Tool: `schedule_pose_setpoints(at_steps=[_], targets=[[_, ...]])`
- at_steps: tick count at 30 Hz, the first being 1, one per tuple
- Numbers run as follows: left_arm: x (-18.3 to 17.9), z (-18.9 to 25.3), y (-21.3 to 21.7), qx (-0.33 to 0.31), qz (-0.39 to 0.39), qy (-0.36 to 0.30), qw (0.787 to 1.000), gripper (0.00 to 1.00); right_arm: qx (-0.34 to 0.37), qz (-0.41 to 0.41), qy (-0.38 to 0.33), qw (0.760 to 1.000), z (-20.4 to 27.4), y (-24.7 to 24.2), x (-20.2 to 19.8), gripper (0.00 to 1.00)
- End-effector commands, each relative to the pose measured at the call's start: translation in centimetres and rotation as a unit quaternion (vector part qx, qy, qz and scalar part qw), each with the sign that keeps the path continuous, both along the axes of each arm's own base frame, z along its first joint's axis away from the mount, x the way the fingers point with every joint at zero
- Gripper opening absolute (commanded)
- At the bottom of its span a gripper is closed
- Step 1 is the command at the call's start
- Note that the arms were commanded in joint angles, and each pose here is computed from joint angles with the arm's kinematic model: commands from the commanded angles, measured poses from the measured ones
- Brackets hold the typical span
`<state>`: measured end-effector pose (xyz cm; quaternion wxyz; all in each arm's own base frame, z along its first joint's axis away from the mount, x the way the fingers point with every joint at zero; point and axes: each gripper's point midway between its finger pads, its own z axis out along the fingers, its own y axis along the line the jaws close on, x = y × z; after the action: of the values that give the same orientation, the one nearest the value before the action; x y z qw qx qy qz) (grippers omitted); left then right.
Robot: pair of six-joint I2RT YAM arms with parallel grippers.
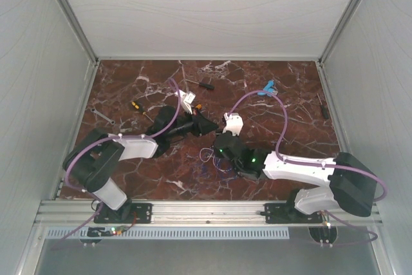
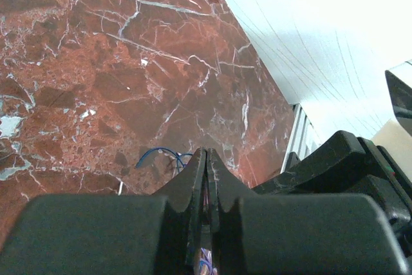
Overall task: Zip-tie the wires
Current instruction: Tie the cable at the center of the board.
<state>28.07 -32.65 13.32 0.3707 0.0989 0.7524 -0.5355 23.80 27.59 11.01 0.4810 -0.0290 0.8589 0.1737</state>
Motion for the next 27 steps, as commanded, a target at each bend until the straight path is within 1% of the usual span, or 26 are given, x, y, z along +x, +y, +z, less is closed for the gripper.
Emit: schedule_pose_setpoints(at_steps=[1,2,3,6,12,14,15,22,27], targets=[[0.3,2.9,-0.4,-0.026,0.000,-0.042,0.999,0.00,0.027,-0.019,-0.017,0.999,0.7,0.1,1.0,0.08],[0.4,2.9,-0.3,-0.026,0.003,-0.042,0.999,0.00,0.028,-0.020,-0.016,0.999,0.6,0.1,1.0,0.02],[0.5,2.8,-0.2,-0.025,0.009,-0.039,0.999,0.00,0.027,-0.019,-0.013,0.999,0.4,0.0,0.9,0.00],[1.5,2.8,0.0,-0.013,0.030,-0.040,0.999,0.00,0.021,-0.022,0.002,1.000,-0.6,-0.4,0.4,0.00],[3.5,2.7,0.4,0.016,0.055,-0.064,0.996,0.00,0.013,-0.033,0.026,0.999,-2.8,-1.4,-0.4,0.00],[4.5,2.7,0.6,0.022,0.065,-0.069,0.995,0.00,0.011,-0.036,0.029,0.999,-3.1,-1.6,-0.5,0.00],[4.8,2.0,0.9,0.035,0.070,-0.060,0.995,0.00,0.011,-0.035,0.030,0.999,-3.2,-1.7,-0.6,0.00],[8.2,1.8,2.1,0.056,0.099,-0.065,0.991,0.00,0.017,-0.020,0.041,0.999,-3.5,-1.0,-1.2,0.00],[9.8,1.8,2.5,0.069,0.108,-0.071,0.989,0.00,0.015,-0.014,0.046,0.999,-3.8,-0.6,-1.3,0.00]])
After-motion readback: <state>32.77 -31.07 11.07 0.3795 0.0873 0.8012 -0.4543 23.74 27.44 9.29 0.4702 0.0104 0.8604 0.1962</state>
